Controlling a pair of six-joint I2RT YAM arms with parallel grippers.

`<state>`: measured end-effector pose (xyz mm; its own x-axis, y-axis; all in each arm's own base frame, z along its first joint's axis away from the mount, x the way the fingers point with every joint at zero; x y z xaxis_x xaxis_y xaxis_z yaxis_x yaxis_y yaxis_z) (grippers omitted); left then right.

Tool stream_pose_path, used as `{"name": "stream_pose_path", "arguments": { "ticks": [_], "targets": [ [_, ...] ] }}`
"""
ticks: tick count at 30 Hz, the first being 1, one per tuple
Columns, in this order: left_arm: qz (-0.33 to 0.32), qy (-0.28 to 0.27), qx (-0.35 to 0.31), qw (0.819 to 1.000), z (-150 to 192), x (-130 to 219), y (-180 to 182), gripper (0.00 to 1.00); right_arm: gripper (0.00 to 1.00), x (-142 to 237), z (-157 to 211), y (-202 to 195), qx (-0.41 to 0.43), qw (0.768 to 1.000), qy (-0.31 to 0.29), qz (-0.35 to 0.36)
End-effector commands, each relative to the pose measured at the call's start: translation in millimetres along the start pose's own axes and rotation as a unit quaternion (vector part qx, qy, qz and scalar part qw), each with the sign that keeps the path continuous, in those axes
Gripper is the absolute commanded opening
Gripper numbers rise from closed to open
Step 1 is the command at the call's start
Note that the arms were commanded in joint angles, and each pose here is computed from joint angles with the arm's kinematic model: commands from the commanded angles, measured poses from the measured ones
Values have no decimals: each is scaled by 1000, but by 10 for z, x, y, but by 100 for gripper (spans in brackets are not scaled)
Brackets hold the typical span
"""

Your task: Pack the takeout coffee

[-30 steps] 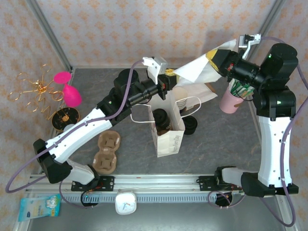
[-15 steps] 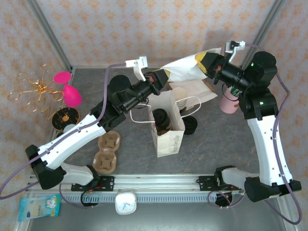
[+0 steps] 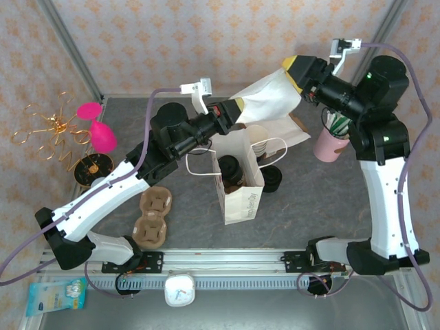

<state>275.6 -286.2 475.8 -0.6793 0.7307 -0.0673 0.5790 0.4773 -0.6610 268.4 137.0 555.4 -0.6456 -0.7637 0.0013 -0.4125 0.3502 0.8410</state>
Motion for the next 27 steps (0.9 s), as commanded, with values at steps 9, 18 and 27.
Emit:
{"name": "stream_pose_path", "arguments": {
  "ticks": [9, 18, 27],
  "targets": [
    [20, 70, 37, 997, 23, 233, -138, 0, 64, -112, -129, -576, 34, 992, 27, 122],
    [35, 57, 50, 997, -128, 299, -109, 0, 79, 299, -41, -745, 81, 987, 12, 135],
    [-5, 95, 5, 995, -174, 288, -1, 0, 84, 319, 220, -518, 311, 950, 1, 40]
  ]
}}
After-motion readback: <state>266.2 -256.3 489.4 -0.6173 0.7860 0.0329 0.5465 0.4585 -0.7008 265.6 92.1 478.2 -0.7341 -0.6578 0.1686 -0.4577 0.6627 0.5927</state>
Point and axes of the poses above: each hand's point on the last joint's axis, 136 mm out from that joint toward the fingers, its own x axis back along the fingers, its own y axis along the line the jaws close on, z = x × y, the point moved 4 cm from there along x, back along the fingers, and after that the axes turned 4 degrees about -x, right-handed, at the moved point
